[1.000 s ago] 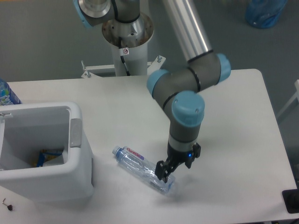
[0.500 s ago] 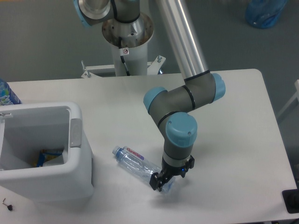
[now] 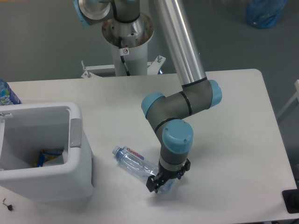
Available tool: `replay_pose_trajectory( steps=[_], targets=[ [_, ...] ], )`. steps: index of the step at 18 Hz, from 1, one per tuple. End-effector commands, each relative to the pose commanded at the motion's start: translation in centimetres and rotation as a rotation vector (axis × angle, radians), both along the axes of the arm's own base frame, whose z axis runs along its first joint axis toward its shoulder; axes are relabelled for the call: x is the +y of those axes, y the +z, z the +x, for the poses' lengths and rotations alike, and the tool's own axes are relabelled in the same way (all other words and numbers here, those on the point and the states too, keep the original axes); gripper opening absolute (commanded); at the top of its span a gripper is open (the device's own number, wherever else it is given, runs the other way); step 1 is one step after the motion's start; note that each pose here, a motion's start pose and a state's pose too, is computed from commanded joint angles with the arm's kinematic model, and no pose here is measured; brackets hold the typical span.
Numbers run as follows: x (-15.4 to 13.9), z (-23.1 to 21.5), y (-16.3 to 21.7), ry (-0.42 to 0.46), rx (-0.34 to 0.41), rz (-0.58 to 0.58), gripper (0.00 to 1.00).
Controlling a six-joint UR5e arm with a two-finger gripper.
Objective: Place the trash in the trash can
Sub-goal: 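Lower the gripper onto the bottle's base end and close on it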
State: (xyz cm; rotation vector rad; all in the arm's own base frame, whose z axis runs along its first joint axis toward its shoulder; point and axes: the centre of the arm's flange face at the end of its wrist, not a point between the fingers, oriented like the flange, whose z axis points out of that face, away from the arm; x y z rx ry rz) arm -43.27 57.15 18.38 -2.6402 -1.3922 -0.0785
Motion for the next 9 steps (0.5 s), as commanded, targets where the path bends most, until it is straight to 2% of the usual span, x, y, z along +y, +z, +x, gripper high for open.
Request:
replay_pose_trajectory(
  steps=[5, 9],
  targets=[
    [-0.01, 0.25, 0.01, -0.002, 0.003, -0.006, 0.76],
    [-0.02, 0.26, 0.21, -0.001, 0.004, -0.005, 0.67]
  ],
)
